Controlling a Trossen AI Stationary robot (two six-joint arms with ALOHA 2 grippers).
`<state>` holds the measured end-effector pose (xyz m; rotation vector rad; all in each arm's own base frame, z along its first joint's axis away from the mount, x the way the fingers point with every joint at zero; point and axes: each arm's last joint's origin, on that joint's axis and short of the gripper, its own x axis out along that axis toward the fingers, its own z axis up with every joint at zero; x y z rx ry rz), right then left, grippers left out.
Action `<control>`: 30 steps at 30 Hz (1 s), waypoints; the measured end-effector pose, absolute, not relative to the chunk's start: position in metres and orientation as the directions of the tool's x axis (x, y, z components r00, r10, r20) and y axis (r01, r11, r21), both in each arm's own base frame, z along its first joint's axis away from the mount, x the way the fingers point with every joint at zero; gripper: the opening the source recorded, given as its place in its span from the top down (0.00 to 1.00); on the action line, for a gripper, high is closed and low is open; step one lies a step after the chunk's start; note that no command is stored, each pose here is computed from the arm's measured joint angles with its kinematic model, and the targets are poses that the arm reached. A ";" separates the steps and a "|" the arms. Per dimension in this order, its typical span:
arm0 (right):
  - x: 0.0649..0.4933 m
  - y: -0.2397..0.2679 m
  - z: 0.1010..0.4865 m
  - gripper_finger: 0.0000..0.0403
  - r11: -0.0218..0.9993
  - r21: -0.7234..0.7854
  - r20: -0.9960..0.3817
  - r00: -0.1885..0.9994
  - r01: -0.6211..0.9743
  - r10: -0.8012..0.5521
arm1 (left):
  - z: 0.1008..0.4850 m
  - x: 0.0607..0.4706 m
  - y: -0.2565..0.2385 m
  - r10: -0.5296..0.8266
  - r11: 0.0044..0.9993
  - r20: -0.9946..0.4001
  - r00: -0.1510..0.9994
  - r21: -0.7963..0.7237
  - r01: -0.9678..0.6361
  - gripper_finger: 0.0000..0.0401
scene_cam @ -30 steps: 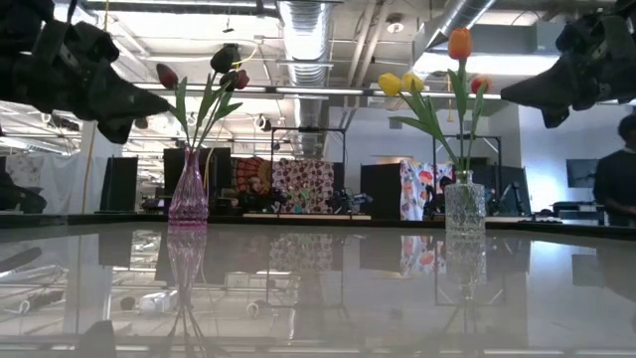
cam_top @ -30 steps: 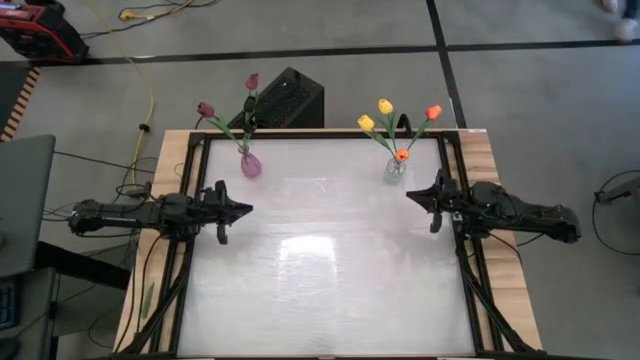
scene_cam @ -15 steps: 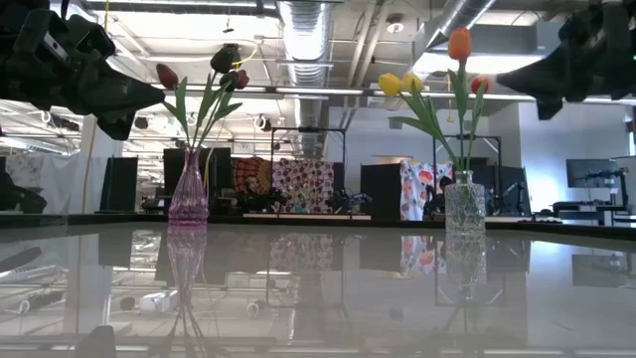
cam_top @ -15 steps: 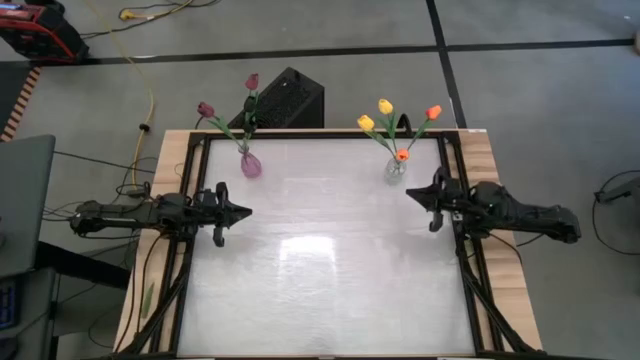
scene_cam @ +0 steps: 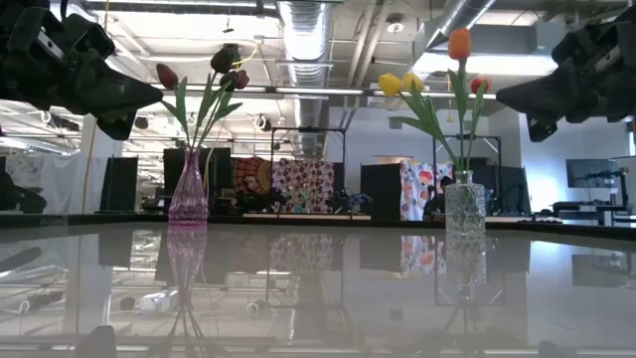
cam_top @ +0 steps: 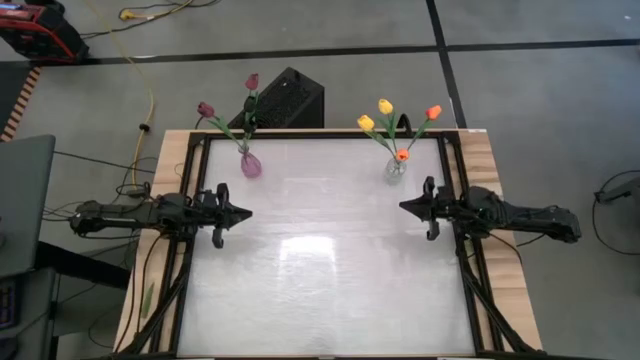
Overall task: Sort flowers into vase by color
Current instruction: Return to Home Position
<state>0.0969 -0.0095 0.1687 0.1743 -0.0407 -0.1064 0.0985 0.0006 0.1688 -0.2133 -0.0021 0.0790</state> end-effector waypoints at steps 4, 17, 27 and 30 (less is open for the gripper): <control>0.097 -0.009 0.168 0.93 0.980 0.174 0.025 0.995 0.093 -0.099 | 0.169 0.098 0.001 0.083 0.977 -0.006 0.996 -0.198 -0.083 0.97; 0.097 -0.009 0.167 0.91 0.980 0.175 0.016 0.995 0.094 -0.098 | 0.169 0.098 0.001 0.093 0.977 -0.005 0.996 -0.194 -0.092 0.97; 0.097 -0.009 0.167 0.91 0.980 0.175 0.013 0.995 0.094 -0.098 | 0.169 0.098 0.001 0.093 0.977 -0.005 0.996 -0.191 -0.092 0.97; 0.097 -0.009 0.166 0.91 0.980 0.175 0.012 0.995 0.094 -0.098 | 0.169 0.098 0.001 0.093 0.977 -0.005 0.996 -0.192 -0.092 0.97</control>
